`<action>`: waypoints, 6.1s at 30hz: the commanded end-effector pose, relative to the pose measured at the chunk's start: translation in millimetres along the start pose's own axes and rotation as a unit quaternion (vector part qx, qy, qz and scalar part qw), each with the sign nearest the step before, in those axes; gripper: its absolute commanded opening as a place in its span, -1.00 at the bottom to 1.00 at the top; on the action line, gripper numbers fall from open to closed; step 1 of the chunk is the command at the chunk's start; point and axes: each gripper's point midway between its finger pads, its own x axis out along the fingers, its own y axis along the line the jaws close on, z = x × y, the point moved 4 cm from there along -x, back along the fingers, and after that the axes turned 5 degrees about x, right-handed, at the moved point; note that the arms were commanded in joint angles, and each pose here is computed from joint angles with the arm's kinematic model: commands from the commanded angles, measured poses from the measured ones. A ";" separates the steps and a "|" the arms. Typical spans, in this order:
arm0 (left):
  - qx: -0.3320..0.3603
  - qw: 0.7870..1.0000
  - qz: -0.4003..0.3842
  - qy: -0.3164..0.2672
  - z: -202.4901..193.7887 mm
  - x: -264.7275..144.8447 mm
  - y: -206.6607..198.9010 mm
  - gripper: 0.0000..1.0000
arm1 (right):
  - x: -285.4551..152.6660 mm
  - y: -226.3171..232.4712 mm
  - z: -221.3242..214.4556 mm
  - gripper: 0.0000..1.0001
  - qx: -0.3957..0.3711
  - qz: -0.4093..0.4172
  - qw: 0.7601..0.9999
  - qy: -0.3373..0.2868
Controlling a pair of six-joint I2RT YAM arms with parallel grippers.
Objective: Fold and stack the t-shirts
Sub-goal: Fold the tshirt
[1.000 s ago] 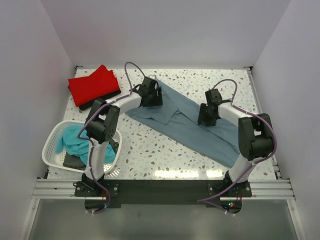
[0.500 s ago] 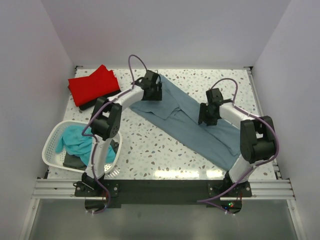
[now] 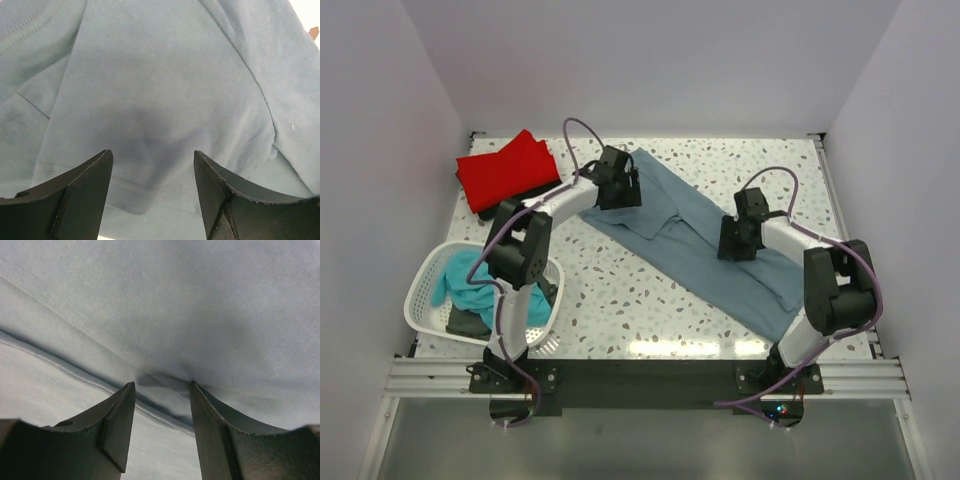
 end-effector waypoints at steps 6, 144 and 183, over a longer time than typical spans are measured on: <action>-0.051 0.998 -0.031 0.013 -8.8 21.5 9.7 0.42 | -7.2 0.5 -11.8 0.04 0.004 0.011 1.000 0.018; 0.093 0.985 -0.148 0.012 -69.0 -131.1 -31.3 0.52 | -97.2 42.5 -151.0 0.07 -0.147 0.008 0.972 0.182; 0.047 0.960 -0.134 0.243 -266.3 -184.9 -9.4 0.29 | -64.8 25.7 -199.3 -0.38 -0.140 0.035 0.952 0.269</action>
